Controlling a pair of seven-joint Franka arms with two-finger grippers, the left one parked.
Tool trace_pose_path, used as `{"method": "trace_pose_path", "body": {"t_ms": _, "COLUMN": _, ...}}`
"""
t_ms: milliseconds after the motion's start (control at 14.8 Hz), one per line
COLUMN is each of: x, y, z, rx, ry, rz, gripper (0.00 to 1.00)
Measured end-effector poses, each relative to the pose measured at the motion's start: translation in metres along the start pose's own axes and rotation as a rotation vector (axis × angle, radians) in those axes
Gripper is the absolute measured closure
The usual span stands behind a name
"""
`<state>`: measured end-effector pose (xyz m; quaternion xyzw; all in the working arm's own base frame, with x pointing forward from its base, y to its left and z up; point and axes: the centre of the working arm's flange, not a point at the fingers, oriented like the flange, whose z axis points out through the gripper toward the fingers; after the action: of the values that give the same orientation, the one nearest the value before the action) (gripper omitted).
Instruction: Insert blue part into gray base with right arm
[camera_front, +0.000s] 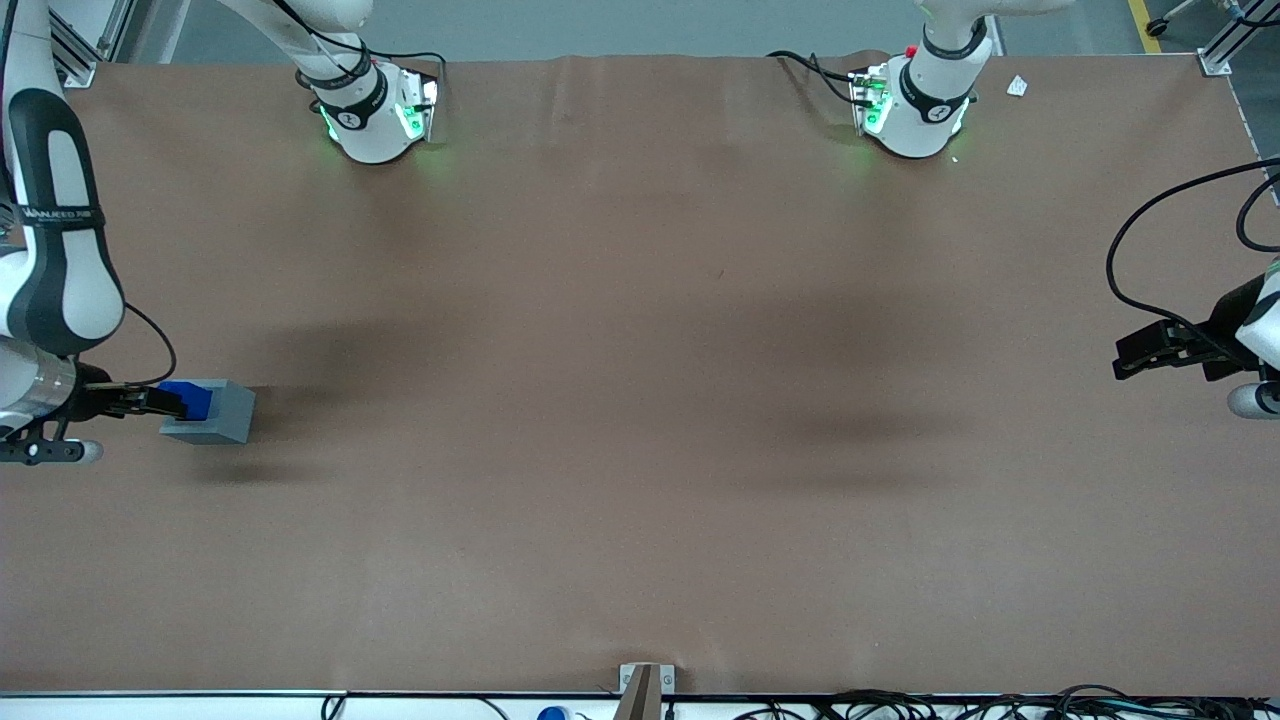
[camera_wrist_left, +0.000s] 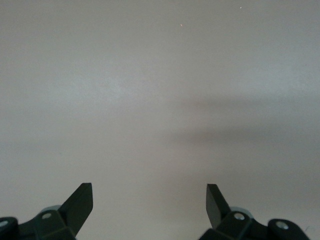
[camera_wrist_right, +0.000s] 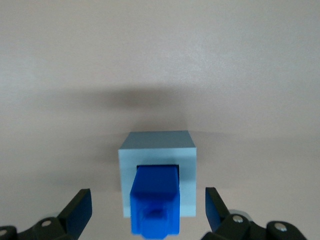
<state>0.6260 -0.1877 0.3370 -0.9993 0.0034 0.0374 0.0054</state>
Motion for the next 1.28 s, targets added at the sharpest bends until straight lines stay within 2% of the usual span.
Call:
{"method": "trace_pose_path", "body": {"t_ms": 135, "x": 0.001, "y": -0.007, "z": -0.028, "rx": -0.002, "ry": 0.007, "rz": -0.011, "gripper": 0.00}}
{"method": "trace_pose_path", "body": {"t_ms": 338, "x": -0.002, "y": -0.030, "z": -0.081, "rx": -0.015, "ry": 0.056, "rz": -0.044, "gripper": 0.00}}
{"method": "trace_pose_path", "body": {"t_ms": 473, "x": -0.009, "y": -0.055, "z": -0.115, "rx": -0.021, "ry": 0.075, "rz": -0.060, "gripper": 0.00}}
{"method": "trace_pose_path", "body": {"t_ms": 947, "x": -0.040, "y": -0.128, "z": -0.189, "rx": 0.001, "ry": 0.091, "rz": -0.024, "gripper": 0.00}}
{"method": "trace_pose_path", "body": {"t_ms": 1285, "x": -0.061, "y": -0.160, "z": -0.218, "rx": 0.004, "ry": 0.082, "rz": -0.003, "gripper": 0.00}}
